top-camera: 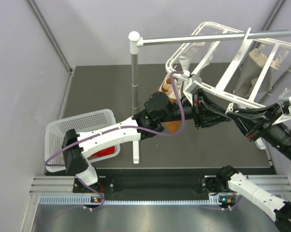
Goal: Clip the socks to the hanger
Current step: Open the clamp at the hanger.
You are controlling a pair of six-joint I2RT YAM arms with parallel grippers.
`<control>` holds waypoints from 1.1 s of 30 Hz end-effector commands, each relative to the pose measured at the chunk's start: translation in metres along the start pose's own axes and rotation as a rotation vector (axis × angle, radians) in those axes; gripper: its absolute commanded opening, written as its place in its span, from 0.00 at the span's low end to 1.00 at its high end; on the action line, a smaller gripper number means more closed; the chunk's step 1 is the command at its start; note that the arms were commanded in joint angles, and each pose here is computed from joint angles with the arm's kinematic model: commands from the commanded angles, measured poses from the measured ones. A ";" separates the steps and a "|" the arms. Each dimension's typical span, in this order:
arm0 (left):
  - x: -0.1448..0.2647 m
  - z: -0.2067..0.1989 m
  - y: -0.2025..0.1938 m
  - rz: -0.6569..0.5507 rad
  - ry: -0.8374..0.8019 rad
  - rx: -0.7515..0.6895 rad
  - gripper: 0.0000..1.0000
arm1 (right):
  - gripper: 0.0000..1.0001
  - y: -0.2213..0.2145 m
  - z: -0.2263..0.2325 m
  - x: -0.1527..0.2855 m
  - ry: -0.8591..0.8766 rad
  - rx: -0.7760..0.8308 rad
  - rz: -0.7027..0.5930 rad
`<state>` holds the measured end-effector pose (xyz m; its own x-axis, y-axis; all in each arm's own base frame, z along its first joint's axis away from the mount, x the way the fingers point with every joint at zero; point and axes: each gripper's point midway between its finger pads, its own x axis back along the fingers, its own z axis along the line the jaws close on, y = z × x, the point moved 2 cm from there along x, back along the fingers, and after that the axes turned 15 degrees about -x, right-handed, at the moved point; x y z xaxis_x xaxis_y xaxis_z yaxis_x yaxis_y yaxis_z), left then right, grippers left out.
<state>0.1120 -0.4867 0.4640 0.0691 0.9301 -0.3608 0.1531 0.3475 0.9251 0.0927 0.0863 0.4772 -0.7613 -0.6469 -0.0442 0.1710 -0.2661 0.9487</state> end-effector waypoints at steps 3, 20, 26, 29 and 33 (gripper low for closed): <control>-0.003 0.015 0.015 -0.060 0.079 -0.001 0.00 | 0.28 -0.011 0.013 0.002 0.080 -0.045 0.054; 0.001 0.047 -0.020 0.091 0.581 -0.365 0.00 | 0.81 0.010 -0.028 0.013 -0.279 -0.378 -0.103; -0.001 0.042 -0.025 0.101 0.615 -0.411 0.00 | 0.74 0.005 -0.033 0.003 -0.308 -0.429 -0.111; -0.004 0.039 -0.024 0.105 0.611 -0.416 0.00 | 0.70 0.002 -0.033 -0.004 -0.302 -0.434 -0.103; -0.004 0.035 -0.025 0.107 0.602 -0.409 0.00 | 0.57 -0.001 -0.035 -0.010 -0.302 -0.440 -0.111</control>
<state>0.1441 -0.5075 0.4225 -0.4971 0.8388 -0.2220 -0.1887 0.1453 0.9712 0.1140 0.0631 0.4551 -0.9207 -0.3853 0.0618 0.3013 -0.6012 0.7401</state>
